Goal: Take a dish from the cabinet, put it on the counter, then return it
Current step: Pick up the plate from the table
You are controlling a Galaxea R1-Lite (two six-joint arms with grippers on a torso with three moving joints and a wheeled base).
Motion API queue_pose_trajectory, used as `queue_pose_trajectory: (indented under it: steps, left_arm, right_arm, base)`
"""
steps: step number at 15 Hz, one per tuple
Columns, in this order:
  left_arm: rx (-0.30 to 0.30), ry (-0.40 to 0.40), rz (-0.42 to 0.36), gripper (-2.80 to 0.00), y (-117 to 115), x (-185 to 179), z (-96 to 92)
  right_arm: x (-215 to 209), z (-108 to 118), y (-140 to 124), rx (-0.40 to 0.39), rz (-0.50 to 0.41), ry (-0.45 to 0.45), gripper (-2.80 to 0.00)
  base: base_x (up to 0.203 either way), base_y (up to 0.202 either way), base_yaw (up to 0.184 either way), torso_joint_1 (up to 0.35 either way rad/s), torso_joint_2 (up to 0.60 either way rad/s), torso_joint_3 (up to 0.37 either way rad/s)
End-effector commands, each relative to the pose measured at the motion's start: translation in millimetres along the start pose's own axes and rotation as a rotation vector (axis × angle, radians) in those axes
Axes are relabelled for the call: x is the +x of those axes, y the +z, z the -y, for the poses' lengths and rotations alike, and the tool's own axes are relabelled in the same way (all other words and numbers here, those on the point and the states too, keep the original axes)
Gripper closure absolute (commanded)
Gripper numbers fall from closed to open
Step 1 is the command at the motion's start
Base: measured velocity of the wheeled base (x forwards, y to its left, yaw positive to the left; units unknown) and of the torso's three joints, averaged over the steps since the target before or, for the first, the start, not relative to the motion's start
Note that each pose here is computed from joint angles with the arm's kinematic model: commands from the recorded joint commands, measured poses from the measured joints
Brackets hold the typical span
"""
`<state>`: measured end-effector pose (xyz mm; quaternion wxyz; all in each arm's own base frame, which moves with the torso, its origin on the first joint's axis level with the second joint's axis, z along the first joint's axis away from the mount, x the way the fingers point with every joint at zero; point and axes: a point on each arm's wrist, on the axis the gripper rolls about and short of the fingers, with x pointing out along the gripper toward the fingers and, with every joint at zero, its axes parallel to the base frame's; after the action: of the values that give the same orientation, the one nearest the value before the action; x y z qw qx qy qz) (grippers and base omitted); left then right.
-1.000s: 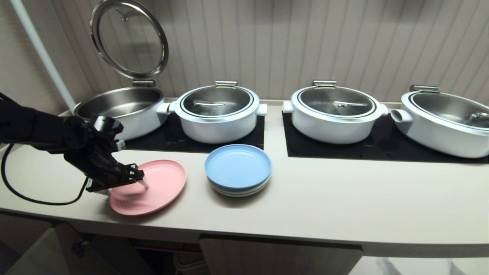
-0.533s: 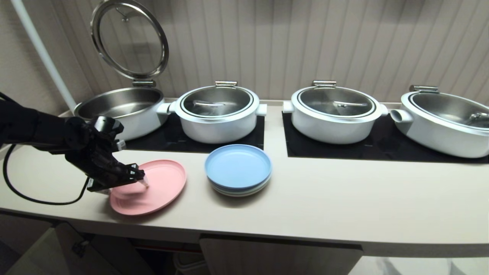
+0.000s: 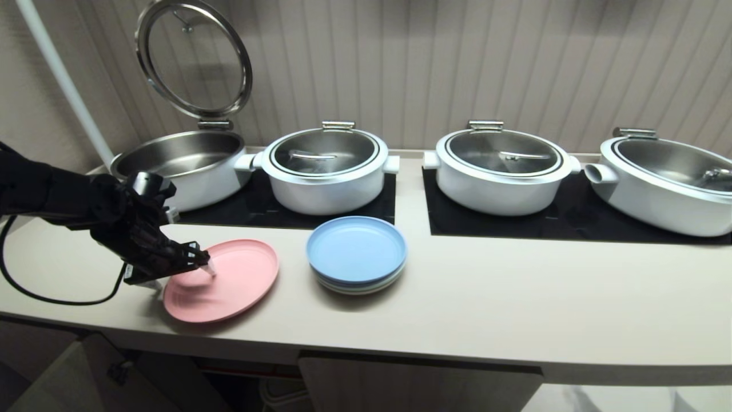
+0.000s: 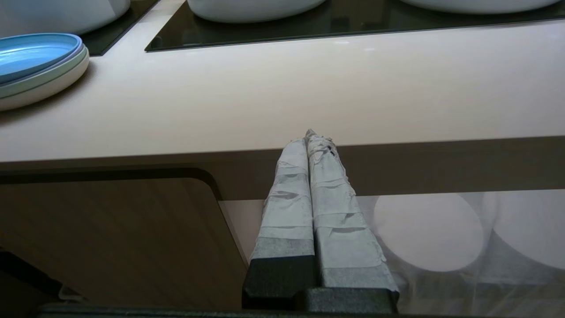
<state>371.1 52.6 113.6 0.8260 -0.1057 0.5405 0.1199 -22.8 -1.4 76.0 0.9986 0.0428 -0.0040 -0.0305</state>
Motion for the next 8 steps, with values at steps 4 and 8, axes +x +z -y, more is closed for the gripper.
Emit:
queue_pose_trajectory:
  steps: [4, 8]
  left_arm:
    - [-0.025, -0.003, 0.012, -2.8, 0.7, 2.0, 0.5]
    - [-0.028, 0.0, 0.01, 0.0, -0.2, 2.4, 0.9]
  right_arm:
    - [0.0, 0.0, 0.1, 0.0, 0.001, 0.0, 0.0]
    - [0.0, 0.0, 0.1, 0.0, 0.001, 0.0, 0.0]
  base:
    - [0.0, 0.0, 0.0, 0.0, 0.0, 0.0]
    - [0.0, 0.0, 0.0, 0.0, 0.0, 0.0]
